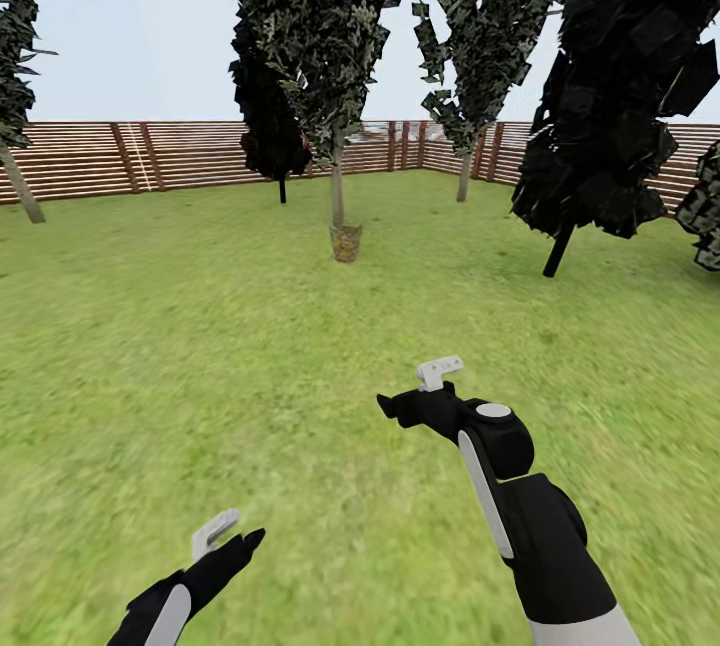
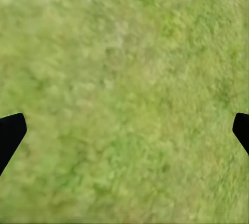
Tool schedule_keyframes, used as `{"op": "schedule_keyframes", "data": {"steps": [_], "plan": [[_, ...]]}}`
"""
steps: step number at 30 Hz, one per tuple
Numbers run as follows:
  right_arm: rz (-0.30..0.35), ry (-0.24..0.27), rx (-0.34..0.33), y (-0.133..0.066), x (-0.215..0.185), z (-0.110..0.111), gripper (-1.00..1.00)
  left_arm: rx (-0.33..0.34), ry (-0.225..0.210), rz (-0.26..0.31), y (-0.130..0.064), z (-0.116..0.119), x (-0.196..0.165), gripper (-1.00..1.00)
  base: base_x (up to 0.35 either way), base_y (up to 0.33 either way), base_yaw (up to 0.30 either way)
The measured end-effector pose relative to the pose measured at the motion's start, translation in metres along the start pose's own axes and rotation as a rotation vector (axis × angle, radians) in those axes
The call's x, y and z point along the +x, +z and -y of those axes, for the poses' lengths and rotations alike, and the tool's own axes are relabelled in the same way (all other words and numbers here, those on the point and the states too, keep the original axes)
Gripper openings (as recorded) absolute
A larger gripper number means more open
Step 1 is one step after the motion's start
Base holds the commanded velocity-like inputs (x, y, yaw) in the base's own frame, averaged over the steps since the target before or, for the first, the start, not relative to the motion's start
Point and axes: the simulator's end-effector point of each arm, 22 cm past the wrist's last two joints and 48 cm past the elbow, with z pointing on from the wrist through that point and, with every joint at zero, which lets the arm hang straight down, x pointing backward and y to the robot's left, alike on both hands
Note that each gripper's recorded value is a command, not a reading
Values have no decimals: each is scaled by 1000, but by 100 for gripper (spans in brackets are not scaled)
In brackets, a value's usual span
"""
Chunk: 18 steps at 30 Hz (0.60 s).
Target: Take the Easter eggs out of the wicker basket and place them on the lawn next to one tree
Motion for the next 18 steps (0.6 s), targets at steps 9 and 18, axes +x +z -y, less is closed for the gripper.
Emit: {"op": "schedule_keyframes", "data": {"steps": [9, 18], "plan": [[0, 0, 0, 0, 0, 0, 100, 0, 0, 0, 0, 0, 0, 100, 334, 0, 0], [0, 0, 0, 0, 0, 0, 100, 0, 0, 0, 0, 0, 0, 100, 334, 0, 0]]}}
